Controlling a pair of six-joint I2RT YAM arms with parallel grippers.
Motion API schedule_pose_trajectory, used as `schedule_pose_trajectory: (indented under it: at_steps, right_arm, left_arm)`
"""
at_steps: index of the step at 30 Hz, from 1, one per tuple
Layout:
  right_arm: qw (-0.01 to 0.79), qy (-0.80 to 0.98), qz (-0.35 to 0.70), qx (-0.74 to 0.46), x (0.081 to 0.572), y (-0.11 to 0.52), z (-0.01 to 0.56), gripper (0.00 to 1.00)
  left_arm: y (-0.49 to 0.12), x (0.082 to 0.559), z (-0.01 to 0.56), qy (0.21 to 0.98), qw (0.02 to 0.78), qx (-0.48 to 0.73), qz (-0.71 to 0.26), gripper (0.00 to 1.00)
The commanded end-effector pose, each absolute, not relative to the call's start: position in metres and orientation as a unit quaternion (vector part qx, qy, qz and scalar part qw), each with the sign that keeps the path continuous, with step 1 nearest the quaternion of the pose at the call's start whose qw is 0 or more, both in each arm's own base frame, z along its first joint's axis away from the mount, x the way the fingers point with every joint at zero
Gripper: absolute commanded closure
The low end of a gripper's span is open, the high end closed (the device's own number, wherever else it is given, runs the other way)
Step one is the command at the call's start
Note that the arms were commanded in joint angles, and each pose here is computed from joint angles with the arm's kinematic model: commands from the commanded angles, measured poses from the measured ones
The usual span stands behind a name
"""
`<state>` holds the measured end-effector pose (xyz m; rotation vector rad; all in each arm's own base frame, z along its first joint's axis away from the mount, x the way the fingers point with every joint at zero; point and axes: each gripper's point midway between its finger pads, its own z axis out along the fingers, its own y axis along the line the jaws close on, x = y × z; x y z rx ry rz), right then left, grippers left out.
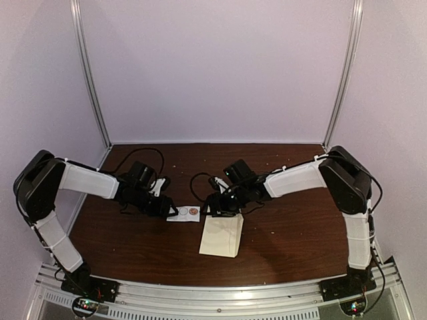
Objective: Place the letter into the envelope and seal it
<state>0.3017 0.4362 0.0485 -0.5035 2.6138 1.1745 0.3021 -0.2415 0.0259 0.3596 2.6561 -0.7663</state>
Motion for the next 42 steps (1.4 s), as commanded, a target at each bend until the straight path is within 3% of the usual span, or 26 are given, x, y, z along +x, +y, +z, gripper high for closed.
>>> schedule_pose_trajectory:
  at_steps: [1,15,19,22,28,35,42]
  right_arm:
    - [0.119,0.880,0.428,-0.170,0.306,0.456,0.053,0.42]
    - [0.093,0.887,0.421,-0.165,0.297,0.470,0.016,0.46]
    - [0.090,0.890,0.417,-0.164,0.294,0.468,0.012,0.47]
    - [0.089,0.890,0.416,-0.164,0.294,0.467,0.011,0.47]
    - [0.090,0.890,0.416,-0.164,0.294,0.467,0.012,0.47]
    - [0.098,0.889,0.418,-0.163,0.295,0.467,0.018,0.59]
    - [0.107,0.888,0.418,-0.159,0.298,0.466,0.023,0.80]
  left_arm:
    - [-0.244,0.306,0.021,0.937,0.171,0.120,-0.278,0.48]
    - [-0.250,0.305,0.021,0.930,0.176,0.096,-0.307,0.63]
    - [-0.254,0.309,0.024,0.924,0.185,0.093,-0.321,0.76]
    - [-0.255,0.310,0.026,0.923,0.190,0.091,-0.323,0.90]
    - [-0.254,0.313,0.033,0.919,0.204,0.086,-0.327,1.00]
    - [-0.254,0.311,0.035,0.916,0.207,0.085,-0.332,1.00]
    - [-0.253,0.311,0.043,0.913,0.219,0.086,-0.333,1.00]
